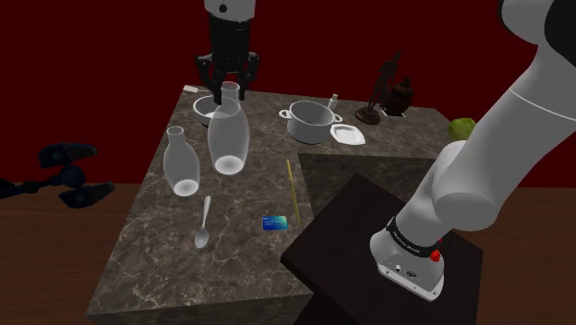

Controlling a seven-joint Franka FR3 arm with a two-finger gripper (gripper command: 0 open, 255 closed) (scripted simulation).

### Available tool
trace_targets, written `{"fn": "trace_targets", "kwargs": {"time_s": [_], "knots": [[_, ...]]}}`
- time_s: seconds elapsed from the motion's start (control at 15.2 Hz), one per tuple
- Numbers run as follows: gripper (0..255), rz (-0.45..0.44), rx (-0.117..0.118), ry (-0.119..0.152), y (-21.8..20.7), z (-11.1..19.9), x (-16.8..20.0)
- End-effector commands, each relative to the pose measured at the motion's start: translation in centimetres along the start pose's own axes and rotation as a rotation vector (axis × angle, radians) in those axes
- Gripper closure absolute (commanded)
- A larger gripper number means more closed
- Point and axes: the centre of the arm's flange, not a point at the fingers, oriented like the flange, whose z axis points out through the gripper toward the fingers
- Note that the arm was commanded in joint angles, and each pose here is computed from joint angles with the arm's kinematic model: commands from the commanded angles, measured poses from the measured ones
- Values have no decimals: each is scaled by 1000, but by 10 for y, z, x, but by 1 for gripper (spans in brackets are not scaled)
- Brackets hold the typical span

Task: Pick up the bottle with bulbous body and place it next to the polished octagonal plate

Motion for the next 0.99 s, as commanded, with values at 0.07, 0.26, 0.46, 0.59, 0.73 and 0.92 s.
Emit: {"fn": "trace_targets", "kwargs": {"time_s": [0.07, 0.26, 0.46, 0.59, 0.73, 0.92], "knots": [[255, 0, 0, 0, 0, -16, 0], [255, 0, 0, 0, 0, -32, 0], [255, 0, 0, 0, -1, -48, 0], [255, 0, 0, 0, -1, -59, 0], [255, 0, 0, 0, -1, -69, 0], [255, 0, 0, 0, -1, -85, 0]]}}
